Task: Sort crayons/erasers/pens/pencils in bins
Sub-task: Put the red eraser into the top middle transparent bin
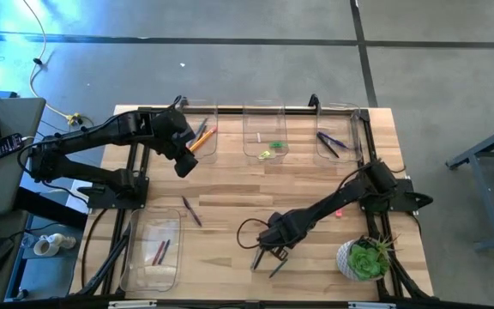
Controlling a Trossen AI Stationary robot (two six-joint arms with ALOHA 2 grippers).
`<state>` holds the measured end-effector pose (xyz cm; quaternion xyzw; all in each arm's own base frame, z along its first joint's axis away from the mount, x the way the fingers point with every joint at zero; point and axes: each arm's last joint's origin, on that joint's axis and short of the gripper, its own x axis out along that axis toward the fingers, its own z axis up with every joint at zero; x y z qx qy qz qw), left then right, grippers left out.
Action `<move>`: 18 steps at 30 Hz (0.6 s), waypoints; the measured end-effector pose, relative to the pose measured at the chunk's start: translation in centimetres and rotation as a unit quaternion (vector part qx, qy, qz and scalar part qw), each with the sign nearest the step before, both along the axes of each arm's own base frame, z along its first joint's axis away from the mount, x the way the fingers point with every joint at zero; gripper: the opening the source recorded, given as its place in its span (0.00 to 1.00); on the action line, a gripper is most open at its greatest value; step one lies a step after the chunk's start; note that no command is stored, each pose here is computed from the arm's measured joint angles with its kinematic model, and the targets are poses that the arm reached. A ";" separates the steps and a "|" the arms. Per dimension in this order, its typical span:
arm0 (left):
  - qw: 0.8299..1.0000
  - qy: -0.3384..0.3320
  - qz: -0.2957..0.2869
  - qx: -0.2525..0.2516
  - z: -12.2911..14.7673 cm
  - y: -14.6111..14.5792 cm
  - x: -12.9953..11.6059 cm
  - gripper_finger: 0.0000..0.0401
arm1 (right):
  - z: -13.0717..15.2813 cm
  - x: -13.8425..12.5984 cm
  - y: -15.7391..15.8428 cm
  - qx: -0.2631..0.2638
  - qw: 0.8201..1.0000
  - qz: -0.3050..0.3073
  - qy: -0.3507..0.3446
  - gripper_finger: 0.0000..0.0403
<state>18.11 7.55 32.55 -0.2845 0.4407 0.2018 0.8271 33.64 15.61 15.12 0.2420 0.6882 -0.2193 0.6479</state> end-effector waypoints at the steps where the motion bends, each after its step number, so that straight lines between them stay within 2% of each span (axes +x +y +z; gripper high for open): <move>1: 1.000 0.000 0.000 0.000 0.0 0.0 0.0 0.32 | 0.3 0.0 -0.1 0.000 1.000 -0.001 -0.007 0.10; 9: 1.000 0.000 0.000 0.000 0.0 0.0 0.0 0.32 | 2.9 0.4 -1.8 0.003 0.999 0.007 -0.052 0.10; 18: 1.000 0.000 0.000 0.000 0.0 0.0 0.0 0.32 | 7.0 1.0 -6.9 -0.028 0.991 -0.005 -0.130 0.10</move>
